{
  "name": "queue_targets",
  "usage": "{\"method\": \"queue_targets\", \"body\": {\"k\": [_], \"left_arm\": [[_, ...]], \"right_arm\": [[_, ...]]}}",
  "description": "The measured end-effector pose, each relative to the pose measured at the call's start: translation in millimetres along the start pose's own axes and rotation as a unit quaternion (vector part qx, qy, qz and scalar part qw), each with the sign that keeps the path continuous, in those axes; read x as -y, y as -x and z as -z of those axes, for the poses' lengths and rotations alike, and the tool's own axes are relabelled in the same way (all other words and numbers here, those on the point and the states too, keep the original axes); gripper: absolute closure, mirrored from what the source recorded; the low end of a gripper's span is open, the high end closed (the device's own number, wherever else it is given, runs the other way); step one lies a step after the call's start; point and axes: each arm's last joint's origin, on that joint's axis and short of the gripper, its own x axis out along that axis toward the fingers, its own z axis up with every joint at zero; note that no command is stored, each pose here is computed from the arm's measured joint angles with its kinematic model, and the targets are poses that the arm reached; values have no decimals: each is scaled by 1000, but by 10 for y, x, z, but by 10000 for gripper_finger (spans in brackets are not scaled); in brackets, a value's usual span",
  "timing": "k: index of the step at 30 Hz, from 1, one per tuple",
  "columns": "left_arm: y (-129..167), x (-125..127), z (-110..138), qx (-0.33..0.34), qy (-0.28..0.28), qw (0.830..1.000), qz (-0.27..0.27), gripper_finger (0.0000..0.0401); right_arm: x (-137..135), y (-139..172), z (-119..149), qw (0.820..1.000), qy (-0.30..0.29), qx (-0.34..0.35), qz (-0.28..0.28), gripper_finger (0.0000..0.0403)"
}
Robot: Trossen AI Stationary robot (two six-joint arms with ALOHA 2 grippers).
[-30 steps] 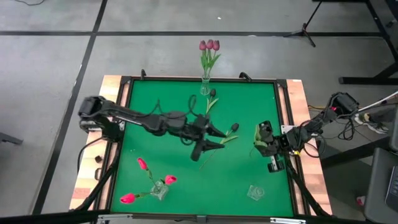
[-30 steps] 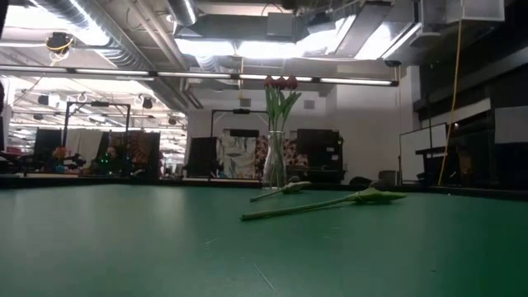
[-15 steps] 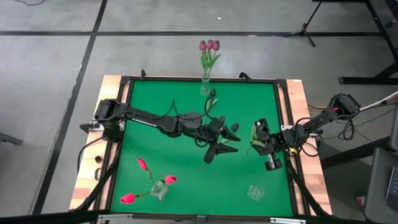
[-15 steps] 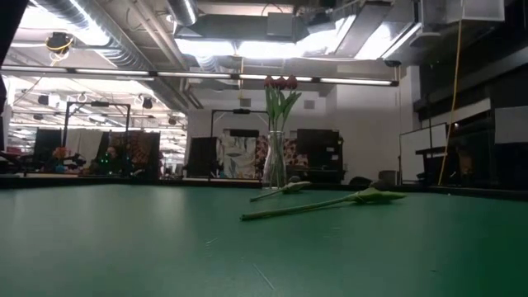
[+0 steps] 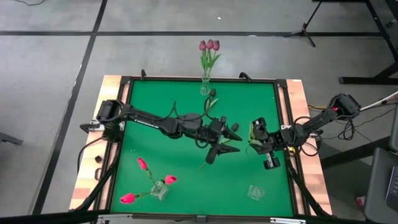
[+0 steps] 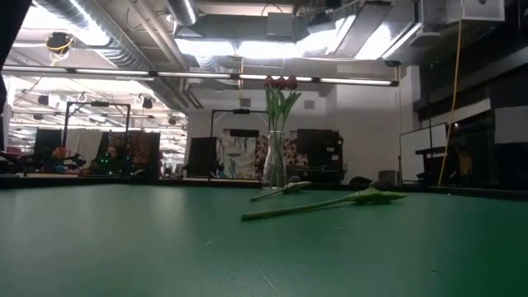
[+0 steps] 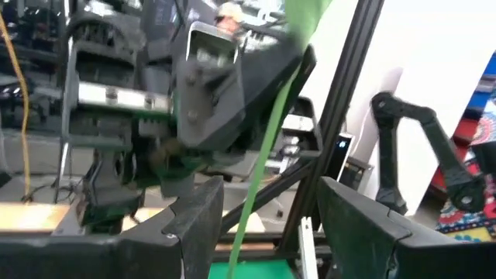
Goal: Sort flowers into vase by color
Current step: Put the middle black tulip into the bottom right transparent vase
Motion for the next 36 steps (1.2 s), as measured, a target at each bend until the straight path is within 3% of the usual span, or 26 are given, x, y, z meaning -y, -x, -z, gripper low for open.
{"method": "queue_targets", "body": {"k": [6, 15, 24, 36], "left_arm": [[-54, -50, 134, -6, 1, 1000, -7, 196], [-61, -73, 121, 8, 0, 1000, -15, 196], [-253, -50, 107, -45, 3, 999, -4, 196], [-242, 24, 160, -92, 10, 996, -6, 196]], "right_arm": [[38, -7, 19, 1000, -9, -6, -1, 388], [31, -8, 54, 1000, -9, -18, -1, 388], [7, -96, 133, 999, -13, -32, 1, 388], [2, -104, 196, 998, -8, -66, 7, 388]]}}
